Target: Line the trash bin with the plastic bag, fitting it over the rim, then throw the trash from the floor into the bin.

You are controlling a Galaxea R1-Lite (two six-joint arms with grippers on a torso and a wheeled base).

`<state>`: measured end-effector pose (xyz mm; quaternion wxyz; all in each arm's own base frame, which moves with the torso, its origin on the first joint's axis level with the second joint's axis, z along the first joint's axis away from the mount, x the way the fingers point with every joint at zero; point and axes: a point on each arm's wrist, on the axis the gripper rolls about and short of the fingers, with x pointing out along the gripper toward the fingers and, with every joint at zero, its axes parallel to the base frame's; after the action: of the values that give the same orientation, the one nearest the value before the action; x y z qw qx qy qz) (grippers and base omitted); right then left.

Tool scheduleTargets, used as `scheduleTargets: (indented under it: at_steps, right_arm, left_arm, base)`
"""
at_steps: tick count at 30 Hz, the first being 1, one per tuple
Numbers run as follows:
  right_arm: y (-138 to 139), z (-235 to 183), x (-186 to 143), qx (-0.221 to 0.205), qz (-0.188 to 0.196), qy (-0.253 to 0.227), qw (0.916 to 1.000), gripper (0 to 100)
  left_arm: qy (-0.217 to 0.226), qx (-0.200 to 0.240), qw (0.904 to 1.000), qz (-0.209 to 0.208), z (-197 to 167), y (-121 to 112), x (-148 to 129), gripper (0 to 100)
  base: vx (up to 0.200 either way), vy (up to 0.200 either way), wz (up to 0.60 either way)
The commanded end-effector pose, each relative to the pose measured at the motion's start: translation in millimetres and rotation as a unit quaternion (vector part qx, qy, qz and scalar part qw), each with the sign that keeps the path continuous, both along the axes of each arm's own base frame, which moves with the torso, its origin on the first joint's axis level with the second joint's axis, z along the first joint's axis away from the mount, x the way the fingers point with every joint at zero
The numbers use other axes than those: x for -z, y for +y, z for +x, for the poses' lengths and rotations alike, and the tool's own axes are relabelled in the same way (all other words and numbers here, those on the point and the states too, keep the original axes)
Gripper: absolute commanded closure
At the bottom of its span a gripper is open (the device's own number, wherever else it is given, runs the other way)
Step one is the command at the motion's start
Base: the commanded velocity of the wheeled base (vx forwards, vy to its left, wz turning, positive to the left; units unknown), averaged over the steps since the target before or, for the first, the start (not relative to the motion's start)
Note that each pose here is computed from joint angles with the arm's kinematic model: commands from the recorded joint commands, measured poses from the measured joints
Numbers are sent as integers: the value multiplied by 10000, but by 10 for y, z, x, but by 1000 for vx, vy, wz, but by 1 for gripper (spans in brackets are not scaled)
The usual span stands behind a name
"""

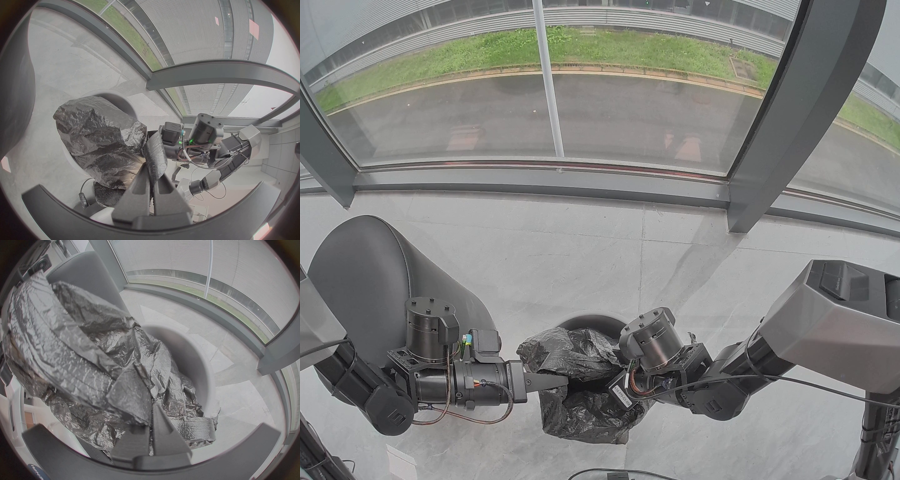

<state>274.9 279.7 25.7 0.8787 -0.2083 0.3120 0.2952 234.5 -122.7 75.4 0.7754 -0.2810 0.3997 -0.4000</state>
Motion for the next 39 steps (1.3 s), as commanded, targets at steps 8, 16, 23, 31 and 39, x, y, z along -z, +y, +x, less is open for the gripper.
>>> scheduleTargets:
  at_steps: [8,16,23,31,39]
  right_arm:
    - [-7,2,-318,44,275,-342,9990,100]
    - [-26,76,-418,208,330,-540,9978,100]
    - [-147,280,-515,450,349,-766,9954,100]
    - [-142,370,-585,502,457,-888,9937,100]
    - [-91,444,-529,440,483,-941,9934,100]
  left_arm:
    - [-740,-548,9942,561,33,9,31,100]
    - [-1460,-674,9771,1396,78,27,131,100]
    - [-1591,-561,9671,1906,46,57,272,100]
    - [-1734,-692,9636,1915,108,51,269,100]
    - [-1852,-745,9622,1851,192,19,241,100]
  base:
    - [0,0,0]
    - [0,0,0]
    - [0,0,0]
    - [0,0,0]
    - [0,0,0]
